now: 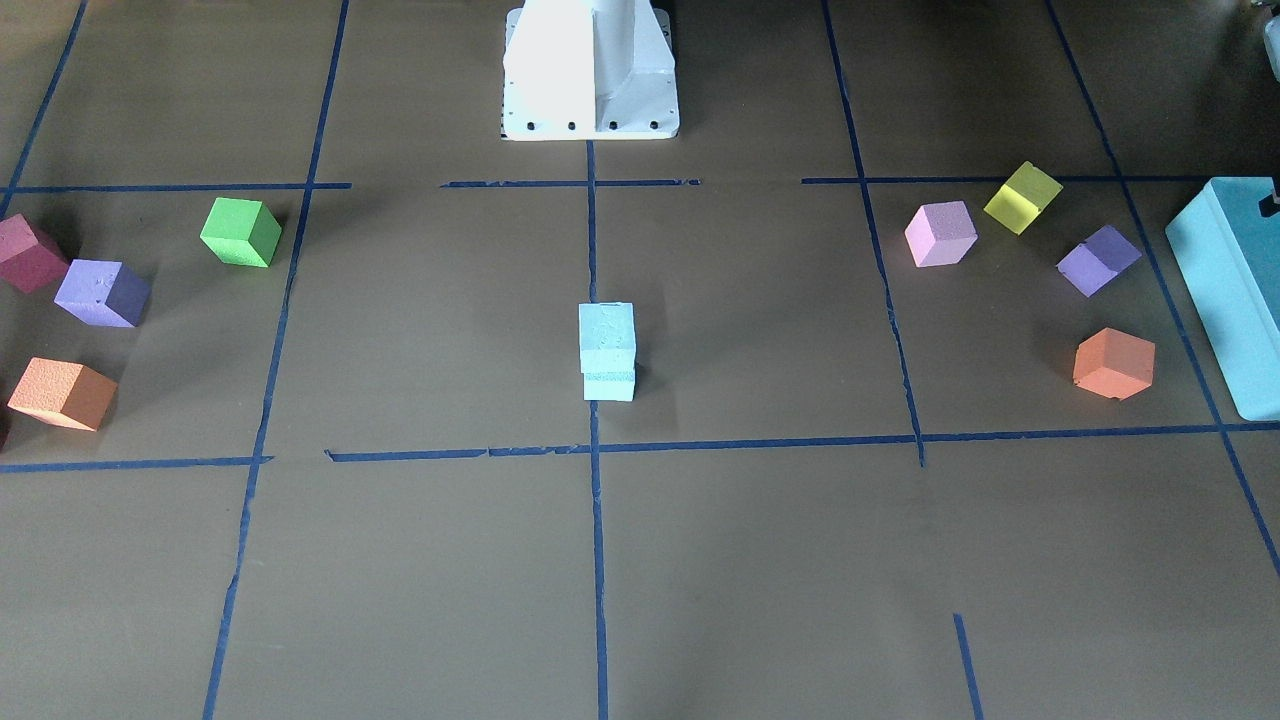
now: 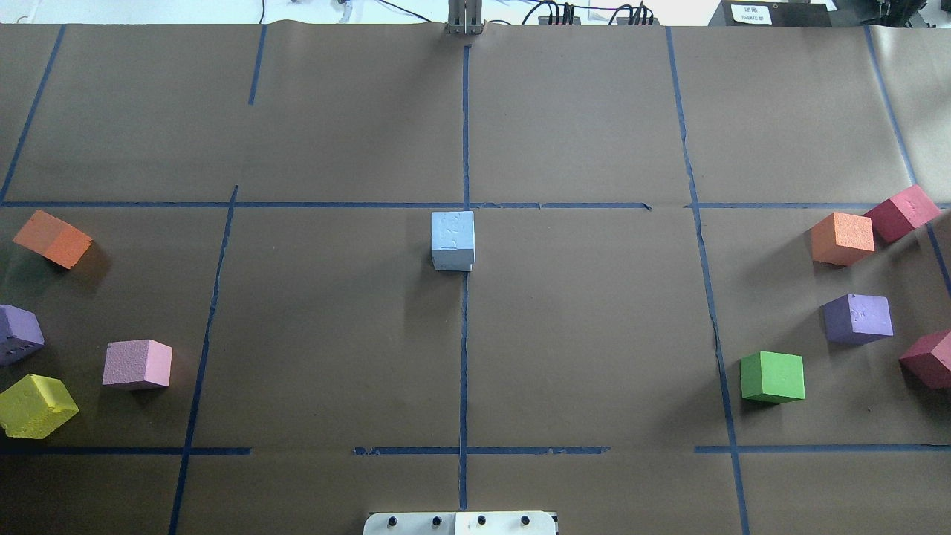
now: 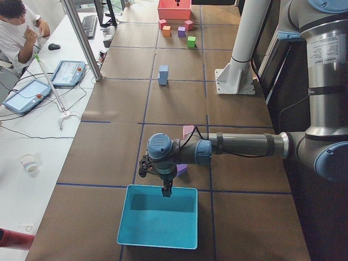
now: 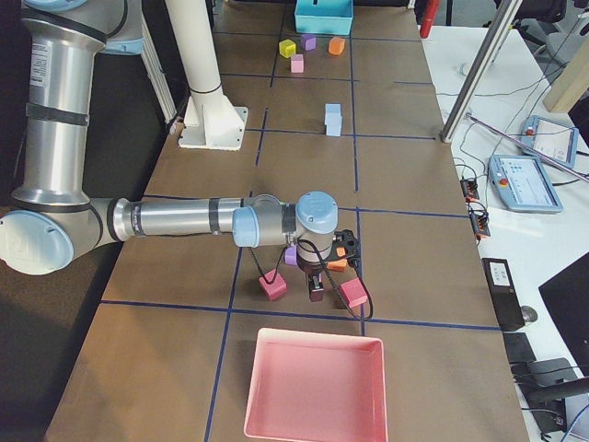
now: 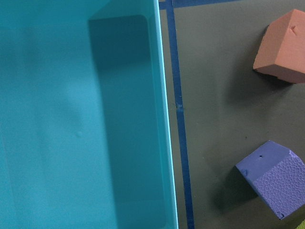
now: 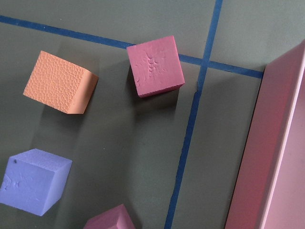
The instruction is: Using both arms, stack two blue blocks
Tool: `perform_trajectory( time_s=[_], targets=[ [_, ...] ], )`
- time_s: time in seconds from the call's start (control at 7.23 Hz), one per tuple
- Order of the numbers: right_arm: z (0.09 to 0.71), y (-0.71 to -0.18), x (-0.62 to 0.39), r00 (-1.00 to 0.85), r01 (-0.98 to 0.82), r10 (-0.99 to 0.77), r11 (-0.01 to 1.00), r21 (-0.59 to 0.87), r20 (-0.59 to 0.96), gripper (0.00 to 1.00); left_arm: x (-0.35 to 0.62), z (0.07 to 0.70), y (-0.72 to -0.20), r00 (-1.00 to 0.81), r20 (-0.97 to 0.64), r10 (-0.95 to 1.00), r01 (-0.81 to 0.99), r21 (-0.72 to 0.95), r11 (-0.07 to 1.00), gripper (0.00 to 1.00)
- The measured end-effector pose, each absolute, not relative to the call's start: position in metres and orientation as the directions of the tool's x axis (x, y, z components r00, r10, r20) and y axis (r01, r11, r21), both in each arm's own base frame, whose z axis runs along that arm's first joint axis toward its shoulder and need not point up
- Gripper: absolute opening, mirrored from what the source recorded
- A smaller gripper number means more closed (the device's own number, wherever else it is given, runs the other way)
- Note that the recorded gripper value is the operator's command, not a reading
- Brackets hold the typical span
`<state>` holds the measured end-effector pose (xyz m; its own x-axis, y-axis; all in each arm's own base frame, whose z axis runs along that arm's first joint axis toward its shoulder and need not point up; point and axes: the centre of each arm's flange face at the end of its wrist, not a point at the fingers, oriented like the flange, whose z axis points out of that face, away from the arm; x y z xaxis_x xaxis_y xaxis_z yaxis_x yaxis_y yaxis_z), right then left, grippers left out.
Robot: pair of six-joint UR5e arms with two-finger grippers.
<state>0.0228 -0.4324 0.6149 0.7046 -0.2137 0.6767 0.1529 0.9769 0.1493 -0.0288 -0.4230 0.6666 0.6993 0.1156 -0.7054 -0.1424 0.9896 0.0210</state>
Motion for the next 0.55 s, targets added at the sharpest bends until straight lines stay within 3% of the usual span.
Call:
perform_trajectory(
  time_s=[0.55],
  targets=[
    [0.6209, -0.4309, 0.0131, 0.699, 0.176, -0.222, 0.975, 0.137, 0.680, 1.00, -0.0285, 0.6676, -0.4230, 0.700, -0.705, 0.115, -0.143, 0.019, 0.989, 1.00]
  ],
)
